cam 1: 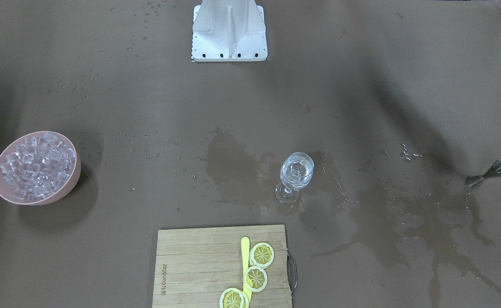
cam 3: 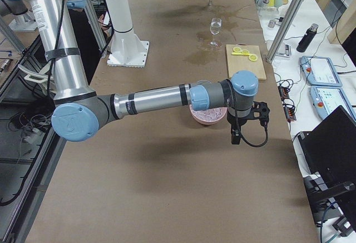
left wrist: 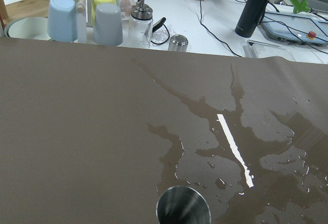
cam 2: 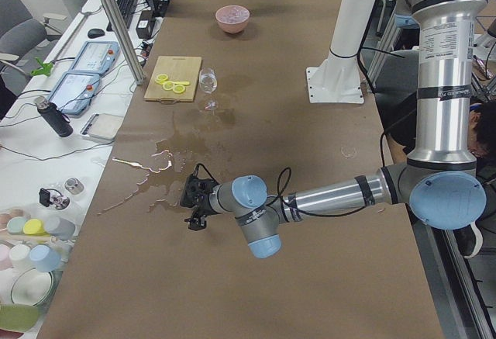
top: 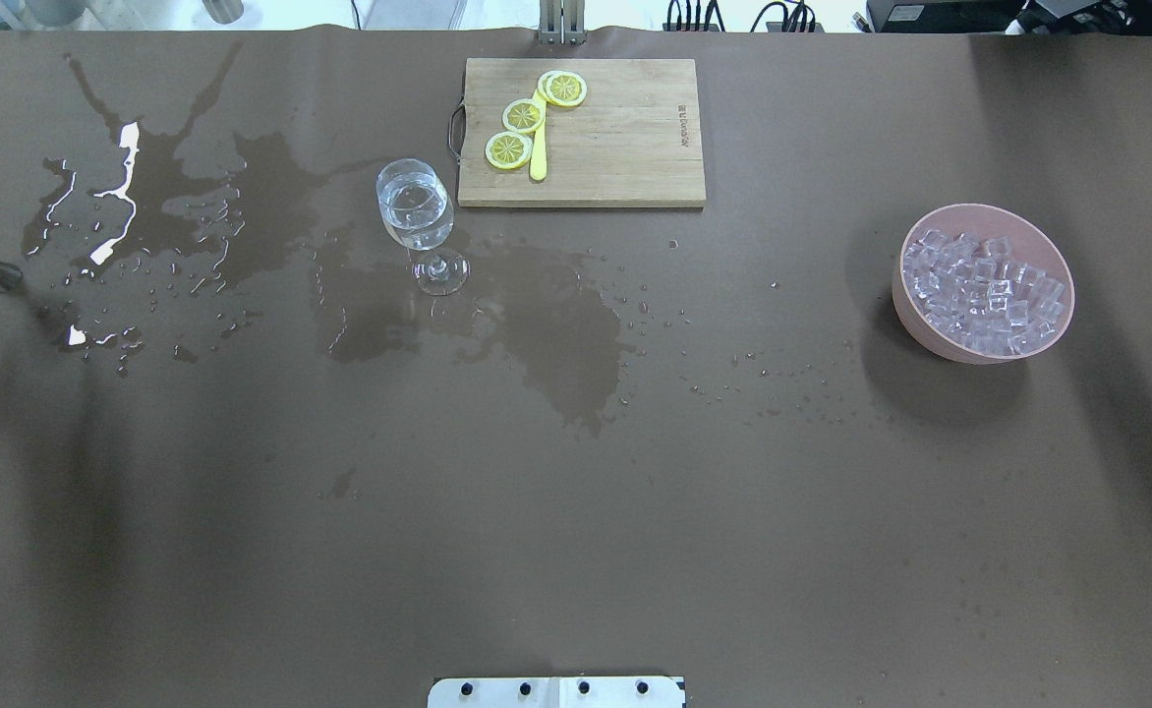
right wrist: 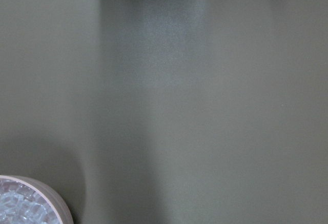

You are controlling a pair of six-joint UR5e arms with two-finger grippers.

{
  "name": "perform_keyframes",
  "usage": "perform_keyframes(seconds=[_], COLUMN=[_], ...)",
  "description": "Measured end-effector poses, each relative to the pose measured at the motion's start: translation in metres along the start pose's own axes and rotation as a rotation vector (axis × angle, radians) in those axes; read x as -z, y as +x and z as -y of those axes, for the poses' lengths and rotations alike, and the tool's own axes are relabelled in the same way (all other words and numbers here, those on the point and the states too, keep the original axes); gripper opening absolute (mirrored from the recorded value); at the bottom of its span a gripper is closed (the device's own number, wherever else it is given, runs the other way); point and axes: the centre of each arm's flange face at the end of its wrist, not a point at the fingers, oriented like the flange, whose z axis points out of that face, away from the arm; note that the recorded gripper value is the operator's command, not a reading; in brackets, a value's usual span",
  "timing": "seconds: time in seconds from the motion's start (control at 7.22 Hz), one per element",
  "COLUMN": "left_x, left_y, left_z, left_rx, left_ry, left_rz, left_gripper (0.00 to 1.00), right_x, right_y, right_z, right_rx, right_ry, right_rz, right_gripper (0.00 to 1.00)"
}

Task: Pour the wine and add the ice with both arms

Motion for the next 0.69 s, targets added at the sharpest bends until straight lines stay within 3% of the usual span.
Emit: perform_keyframes(seconds=[0.28,0.69], left_x=[-0.003,0.005], left_y=[-0.009,-0.001], left_z=[0.008,0.053], left_rx=[-0.009,0.081], left_ry=[-0.067,-0.138], left_rz=[0.033,0.094], left_gripper=[0.97,0.97], right_x=[0.000,0.002], right_y=[0.002,0.000], right_z=[0.000,0.001], right_rx=[-0.001,-0.010], right_ry=[-0.001,-0.008], right_rz=[-0.002,-0.002], right_gripper=[1.00,1.00])
